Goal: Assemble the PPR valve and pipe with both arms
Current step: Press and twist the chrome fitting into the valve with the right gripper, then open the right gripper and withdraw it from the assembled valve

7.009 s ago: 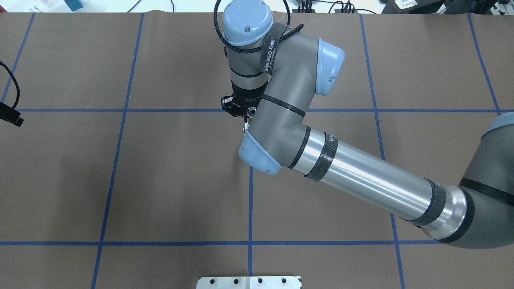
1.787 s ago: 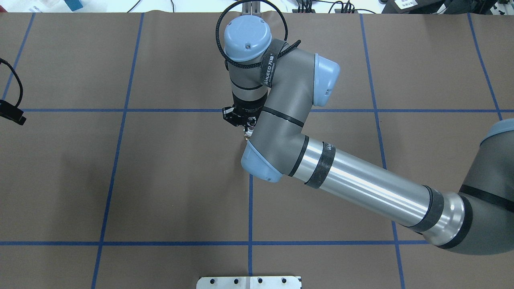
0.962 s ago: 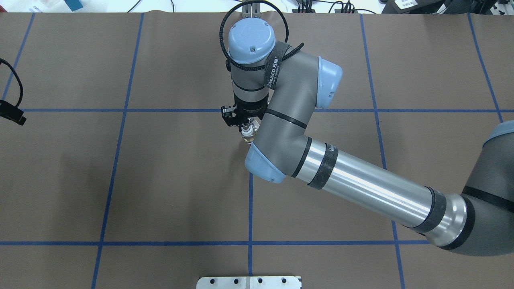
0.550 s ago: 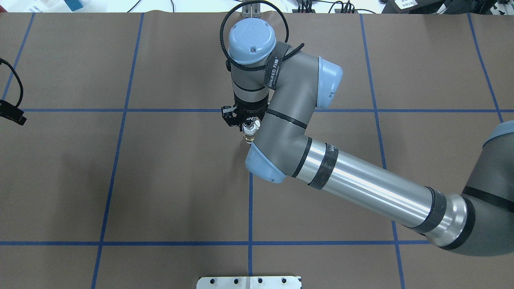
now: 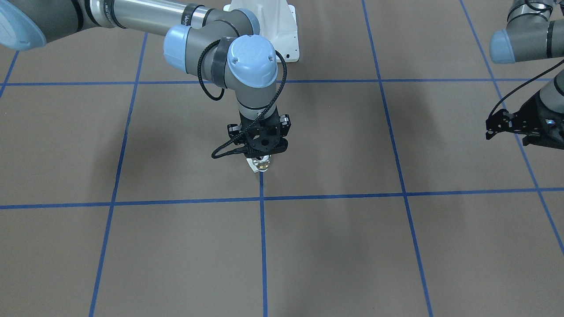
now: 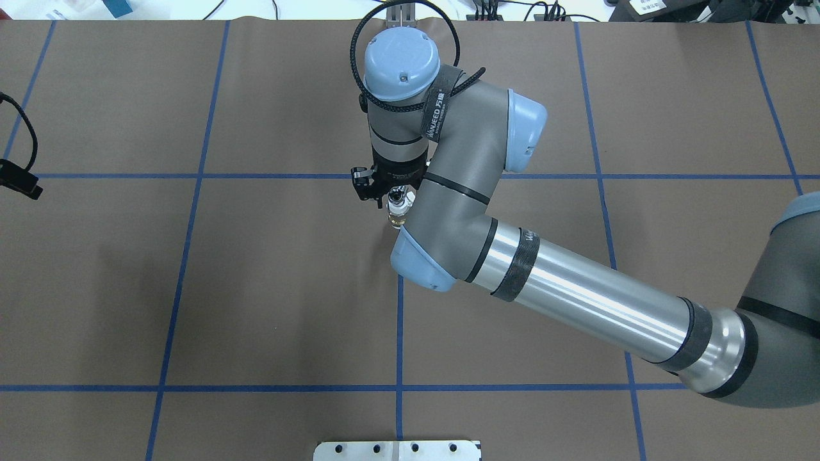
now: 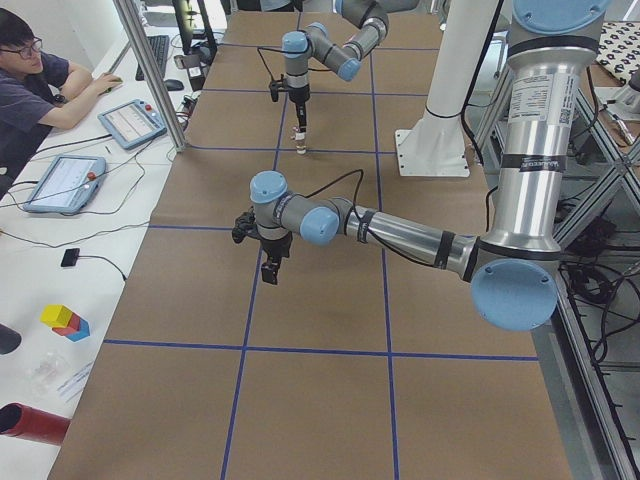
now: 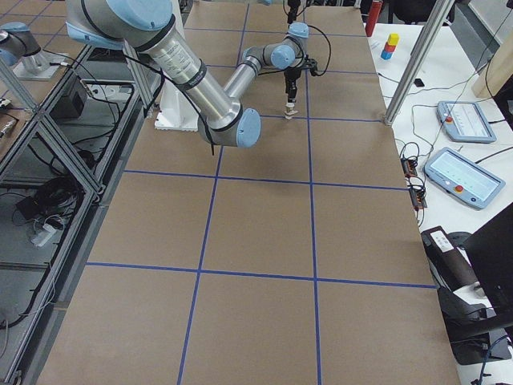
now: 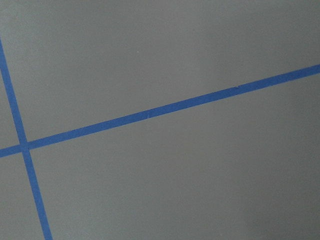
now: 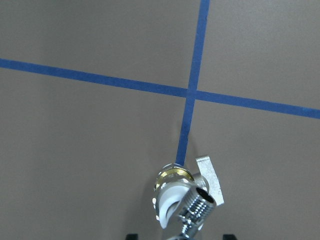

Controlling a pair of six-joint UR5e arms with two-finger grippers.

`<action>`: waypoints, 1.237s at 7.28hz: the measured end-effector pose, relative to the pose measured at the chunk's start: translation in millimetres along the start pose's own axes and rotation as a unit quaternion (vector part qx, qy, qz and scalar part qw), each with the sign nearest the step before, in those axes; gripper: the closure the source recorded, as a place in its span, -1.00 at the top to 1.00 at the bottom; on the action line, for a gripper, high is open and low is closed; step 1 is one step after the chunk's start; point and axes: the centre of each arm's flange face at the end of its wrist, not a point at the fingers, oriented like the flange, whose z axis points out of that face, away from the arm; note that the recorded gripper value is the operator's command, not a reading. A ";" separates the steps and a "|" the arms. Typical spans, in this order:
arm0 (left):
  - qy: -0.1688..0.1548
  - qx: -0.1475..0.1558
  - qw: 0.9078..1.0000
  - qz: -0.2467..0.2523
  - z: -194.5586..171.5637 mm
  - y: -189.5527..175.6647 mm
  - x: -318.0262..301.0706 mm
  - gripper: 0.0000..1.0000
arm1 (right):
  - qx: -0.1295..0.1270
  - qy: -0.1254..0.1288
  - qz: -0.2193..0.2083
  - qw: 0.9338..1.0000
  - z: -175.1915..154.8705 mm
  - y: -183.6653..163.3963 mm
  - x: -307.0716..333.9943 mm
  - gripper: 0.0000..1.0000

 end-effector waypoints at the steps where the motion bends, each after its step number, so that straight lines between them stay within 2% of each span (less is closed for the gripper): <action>1: 0.000 0.000 1.000 0.000 -0.1 -0.1 0.0 0.99 | 0.003 -0.003 0.005 1.000 -3.3 -0.6 -0.8 0.97; 3: 0.000 0.003 1.000 0.001 -2.6 -1.3 1.2 1.00 | 0.014 -0.012 0.020 1.000 -27.7 -7.6 5.9 0.97; 5: 0.010 0.013 1.000 -0.002 -17.5 -3.3 -4.3 1.00 | 0.017 -0.015 0.055 0.998 -96.0 -29.1 74.7 0.98; 7: 0.041 0.022 0.999 -0.021 -38.3 -0.5 -21.6 1.00 | 0.016 0.004 0.042 0.999 -149.5 -27.2 230.6 0.98; 9: 0.046 0.028 0.998 -0.040 -47.4 5.8 -39.4 1.00 | -0.008 0.017 0.003 1.000 -154.8 -8.8 409.5 0.98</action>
